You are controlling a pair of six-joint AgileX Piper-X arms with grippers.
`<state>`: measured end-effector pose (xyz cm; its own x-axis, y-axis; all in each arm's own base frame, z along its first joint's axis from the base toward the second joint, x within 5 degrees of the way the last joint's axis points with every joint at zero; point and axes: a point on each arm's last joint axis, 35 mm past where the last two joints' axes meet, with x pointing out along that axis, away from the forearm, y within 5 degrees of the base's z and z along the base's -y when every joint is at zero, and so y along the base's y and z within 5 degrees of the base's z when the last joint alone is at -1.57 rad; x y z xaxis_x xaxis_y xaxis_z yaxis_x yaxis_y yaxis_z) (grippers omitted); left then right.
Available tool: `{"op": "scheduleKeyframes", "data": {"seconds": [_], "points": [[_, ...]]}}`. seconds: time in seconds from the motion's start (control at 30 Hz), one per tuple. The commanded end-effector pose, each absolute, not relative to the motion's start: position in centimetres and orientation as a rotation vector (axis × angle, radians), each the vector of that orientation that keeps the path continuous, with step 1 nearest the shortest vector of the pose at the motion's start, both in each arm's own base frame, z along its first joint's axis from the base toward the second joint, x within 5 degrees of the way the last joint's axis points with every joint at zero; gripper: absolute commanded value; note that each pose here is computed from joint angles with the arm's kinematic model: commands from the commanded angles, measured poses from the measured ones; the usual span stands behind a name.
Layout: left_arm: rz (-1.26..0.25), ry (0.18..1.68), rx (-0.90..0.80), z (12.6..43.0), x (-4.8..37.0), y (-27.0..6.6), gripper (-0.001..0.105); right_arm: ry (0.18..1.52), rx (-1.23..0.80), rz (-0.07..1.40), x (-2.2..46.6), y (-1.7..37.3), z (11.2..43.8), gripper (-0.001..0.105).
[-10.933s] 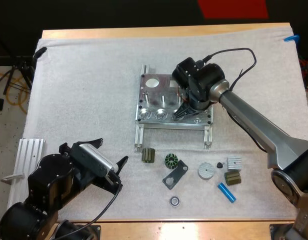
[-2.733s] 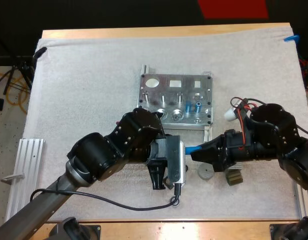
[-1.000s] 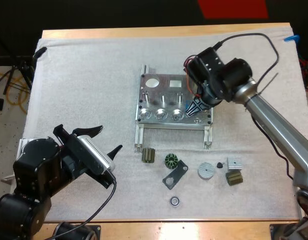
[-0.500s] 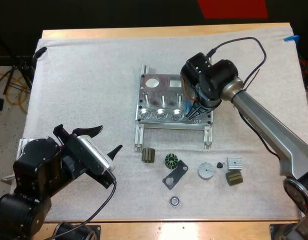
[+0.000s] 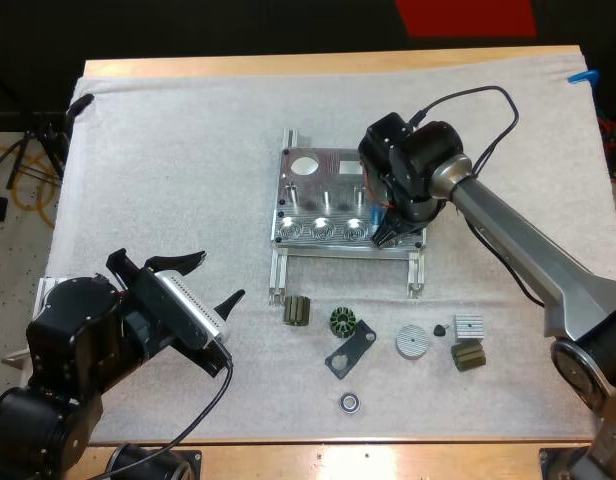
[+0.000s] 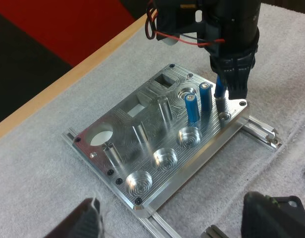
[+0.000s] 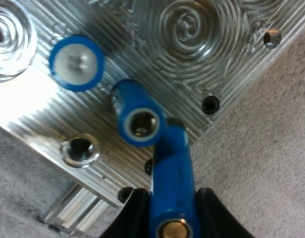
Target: Load cells from left to right
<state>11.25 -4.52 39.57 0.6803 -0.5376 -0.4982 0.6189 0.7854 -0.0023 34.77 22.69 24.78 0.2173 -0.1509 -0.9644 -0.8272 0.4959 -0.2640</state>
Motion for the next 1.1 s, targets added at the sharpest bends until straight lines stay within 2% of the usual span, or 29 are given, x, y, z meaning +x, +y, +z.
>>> {"op": "scheduleKeyframes", "data": {"seconds": [0.0, 0.3, 1.07], "points": [[-0.655, 0.493, 0.158, 39.69, 11.22, -4.53, 0.059, 1.283, -0.962, 0.598, 35.01, 22.28, 25.38, 0.000], [-0.655, 0.493, 0.158, 39.69, 11.22, -4.53, 0.059, 1.289, -0.880, 0.664, 35.22, 22.14, 25.27, 0.000], [-0.655, 0.493, 0.158, 39.69, 11.22, -4.53, 0.059, 1.278, -0.905, 0.628, 35.45, 22.12, 25.15, 0.000]]}}
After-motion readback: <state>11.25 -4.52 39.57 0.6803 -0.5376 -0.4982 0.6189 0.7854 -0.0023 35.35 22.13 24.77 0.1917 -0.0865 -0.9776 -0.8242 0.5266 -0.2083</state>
